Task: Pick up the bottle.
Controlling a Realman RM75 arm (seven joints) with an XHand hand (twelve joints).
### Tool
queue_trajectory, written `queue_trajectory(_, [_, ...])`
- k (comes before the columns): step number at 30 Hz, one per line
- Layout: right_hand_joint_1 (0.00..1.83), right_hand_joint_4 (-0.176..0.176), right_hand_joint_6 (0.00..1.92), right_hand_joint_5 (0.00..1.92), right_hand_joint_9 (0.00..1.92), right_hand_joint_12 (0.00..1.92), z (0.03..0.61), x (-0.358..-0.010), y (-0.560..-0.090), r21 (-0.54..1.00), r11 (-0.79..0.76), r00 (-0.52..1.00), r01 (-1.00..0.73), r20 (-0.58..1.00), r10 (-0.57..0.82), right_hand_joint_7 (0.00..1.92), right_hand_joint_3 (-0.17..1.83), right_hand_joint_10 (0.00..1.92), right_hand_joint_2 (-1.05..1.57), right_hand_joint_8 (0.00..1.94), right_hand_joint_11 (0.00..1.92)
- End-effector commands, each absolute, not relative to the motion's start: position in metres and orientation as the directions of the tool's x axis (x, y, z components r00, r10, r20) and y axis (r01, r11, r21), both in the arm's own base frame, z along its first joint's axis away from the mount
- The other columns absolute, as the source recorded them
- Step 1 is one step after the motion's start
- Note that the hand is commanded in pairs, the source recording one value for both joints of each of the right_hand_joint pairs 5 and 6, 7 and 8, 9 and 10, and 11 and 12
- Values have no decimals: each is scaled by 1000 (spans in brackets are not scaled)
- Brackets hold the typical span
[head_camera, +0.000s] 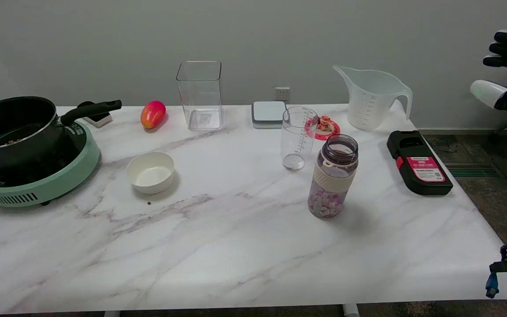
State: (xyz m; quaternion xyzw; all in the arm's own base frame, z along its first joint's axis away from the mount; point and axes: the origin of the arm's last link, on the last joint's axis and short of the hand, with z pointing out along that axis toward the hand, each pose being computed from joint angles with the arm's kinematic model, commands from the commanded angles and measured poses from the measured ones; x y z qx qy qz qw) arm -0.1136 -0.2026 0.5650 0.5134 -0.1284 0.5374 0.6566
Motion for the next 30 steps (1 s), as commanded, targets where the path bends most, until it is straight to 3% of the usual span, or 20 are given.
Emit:
queue_trajectory(1, [1242,0,124,124,483,612,588,-117,-179,478,-270,210,-836,733,647,440,1317,483,-303,440,612])
queue_trajectory(8, [1241,0,128,128,490,627,572,-149,-207,341,-314,115,-886,817,565,445,1306,490,-301,445,627])
queue_trajectory(23, [1245,0,127,127,493,638,569,-168,-205,305,-355,68,-884,835,547,442,1322,493,-355,442,638])
queue_trajectory(27, [1225,0,137,137,455,626,564,-171,-206,300,-367,66,-881,844,532,372,1004,455,-585,372,626])
queue_trajectory(30, [1221,0,117,117,445,616,560,-177,-206,279,-365,58,-888,856,514,358,946,445,-644,358,616])
